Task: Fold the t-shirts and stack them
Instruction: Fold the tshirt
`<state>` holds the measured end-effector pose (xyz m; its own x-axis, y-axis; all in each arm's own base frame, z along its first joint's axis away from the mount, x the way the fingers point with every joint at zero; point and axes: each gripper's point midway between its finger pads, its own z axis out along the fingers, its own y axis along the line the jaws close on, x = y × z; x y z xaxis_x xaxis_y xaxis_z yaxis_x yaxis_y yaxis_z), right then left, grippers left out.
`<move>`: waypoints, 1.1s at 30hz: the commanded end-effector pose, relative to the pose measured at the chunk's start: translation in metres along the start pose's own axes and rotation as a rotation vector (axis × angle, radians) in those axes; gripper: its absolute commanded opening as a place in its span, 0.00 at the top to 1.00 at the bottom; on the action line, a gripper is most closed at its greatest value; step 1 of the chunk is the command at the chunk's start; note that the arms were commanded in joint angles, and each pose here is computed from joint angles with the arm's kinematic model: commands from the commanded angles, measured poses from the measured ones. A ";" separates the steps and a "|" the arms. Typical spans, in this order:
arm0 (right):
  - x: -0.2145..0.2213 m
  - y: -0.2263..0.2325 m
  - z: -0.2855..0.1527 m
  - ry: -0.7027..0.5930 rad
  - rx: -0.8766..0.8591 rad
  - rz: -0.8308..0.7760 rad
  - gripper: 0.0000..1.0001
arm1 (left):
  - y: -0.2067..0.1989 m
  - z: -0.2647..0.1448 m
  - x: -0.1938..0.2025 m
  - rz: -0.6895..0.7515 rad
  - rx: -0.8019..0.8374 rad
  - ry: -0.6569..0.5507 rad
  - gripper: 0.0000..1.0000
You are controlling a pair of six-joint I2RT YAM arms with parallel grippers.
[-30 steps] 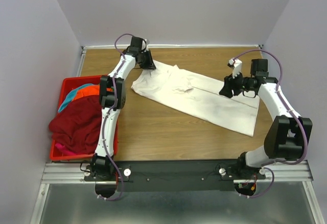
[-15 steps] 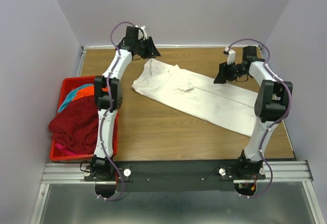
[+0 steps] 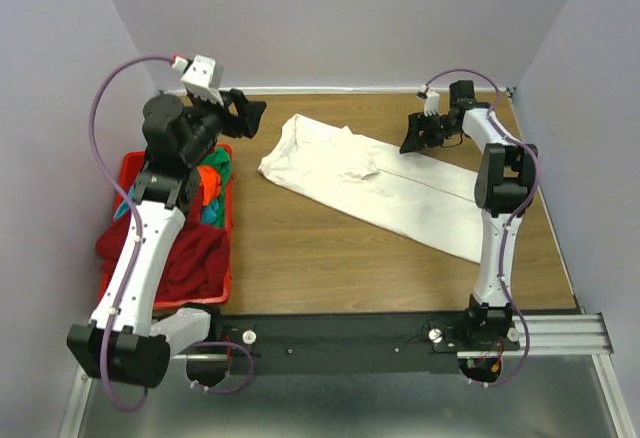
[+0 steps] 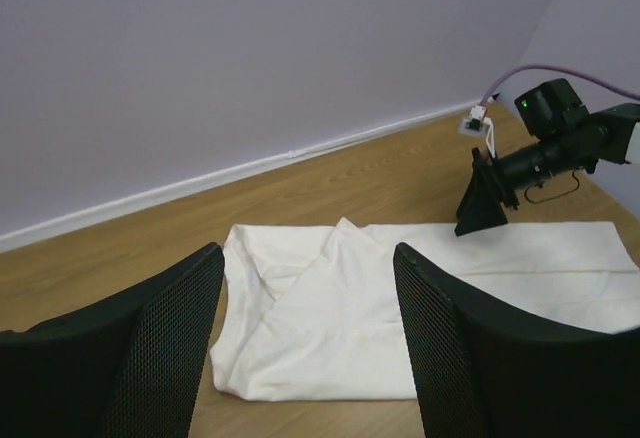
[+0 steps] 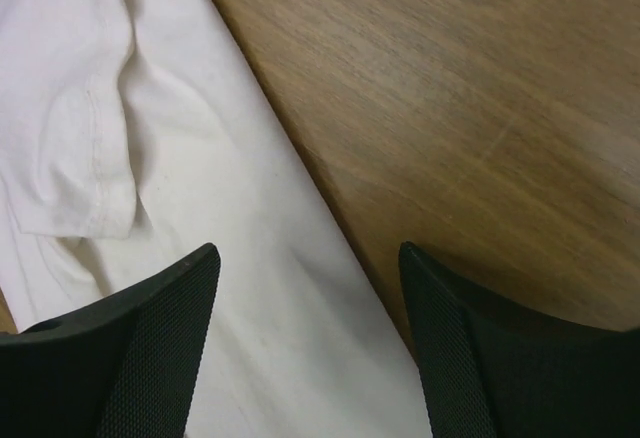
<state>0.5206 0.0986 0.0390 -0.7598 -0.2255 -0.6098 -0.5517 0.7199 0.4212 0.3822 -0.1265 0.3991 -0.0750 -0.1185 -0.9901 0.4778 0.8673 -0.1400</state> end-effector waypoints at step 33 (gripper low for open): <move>0.031 -0.091 -0.119 -0.048 0.521 0.180 0.60 | -0.024 -0.075 0.095 -0.103 0.027 0.089 0.23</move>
<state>0.5157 -0.0466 0.0311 -0.8427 0.0753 -0.5330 -0.0934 0.9547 0.2825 0.2985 -0.1209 0.2946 -0.2441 -0.1957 -0.9498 0.4526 0.8432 -0.2901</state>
